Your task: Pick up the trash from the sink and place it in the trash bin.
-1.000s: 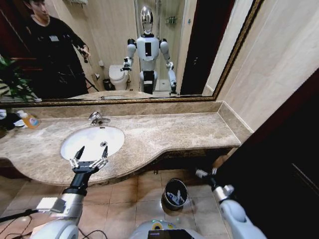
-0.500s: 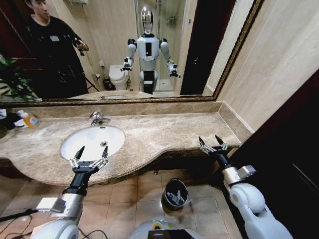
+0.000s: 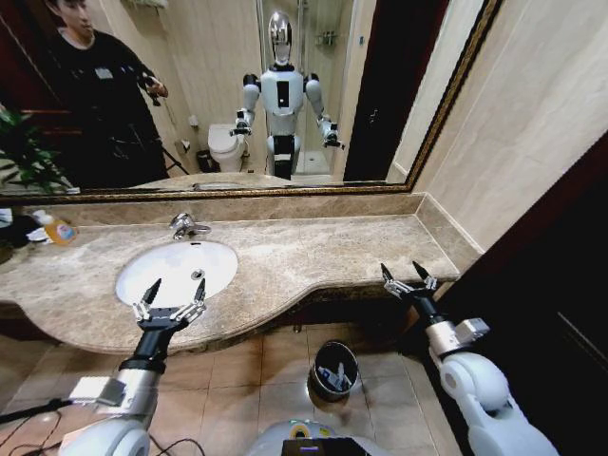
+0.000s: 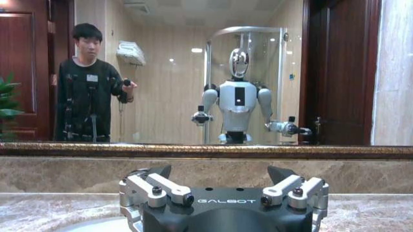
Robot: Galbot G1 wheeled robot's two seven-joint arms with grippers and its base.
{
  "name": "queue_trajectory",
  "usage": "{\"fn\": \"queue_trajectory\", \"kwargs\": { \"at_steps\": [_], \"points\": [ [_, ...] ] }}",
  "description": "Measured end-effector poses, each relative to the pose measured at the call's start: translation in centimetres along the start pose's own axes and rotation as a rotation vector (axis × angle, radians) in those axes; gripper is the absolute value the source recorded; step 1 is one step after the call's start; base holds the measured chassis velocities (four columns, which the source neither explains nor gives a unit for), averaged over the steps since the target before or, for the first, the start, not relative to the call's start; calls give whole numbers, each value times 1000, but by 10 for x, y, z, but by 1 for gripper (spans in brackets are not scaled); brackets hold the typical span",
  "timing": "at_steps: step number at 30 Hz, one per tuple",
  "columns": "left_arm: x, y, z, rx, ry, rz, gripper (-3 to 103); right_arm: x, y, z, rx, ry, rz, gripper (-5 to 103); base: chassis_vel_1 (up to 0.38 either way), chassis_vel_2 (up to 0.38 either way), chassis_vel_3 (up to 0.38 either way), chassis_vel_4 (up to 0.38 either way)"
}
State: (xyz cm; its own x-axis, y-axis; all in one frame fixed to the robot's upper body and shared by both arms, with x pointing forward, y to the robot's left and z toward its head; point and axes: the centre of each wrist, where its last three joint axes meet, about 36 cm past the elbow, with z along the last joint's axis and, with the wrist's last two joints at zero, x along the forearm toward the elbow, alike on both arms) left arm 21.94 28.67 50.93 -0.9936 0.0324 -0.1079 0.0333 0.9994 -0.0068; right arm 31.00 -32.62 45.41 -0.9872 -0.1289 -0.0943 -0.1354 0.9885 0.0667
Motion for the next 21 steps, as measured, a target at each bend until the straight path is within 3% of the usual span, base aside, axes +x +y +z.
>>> {"fn": "queue_trajectory", "kwargs": {
  "at_steps": [21],
  "points": [
    [0, 0, 0, 0, 0, 0, 100, 0, 0, 0, 7, 5, 6, 100, 0, 0, 0, 0]
  ]
}}
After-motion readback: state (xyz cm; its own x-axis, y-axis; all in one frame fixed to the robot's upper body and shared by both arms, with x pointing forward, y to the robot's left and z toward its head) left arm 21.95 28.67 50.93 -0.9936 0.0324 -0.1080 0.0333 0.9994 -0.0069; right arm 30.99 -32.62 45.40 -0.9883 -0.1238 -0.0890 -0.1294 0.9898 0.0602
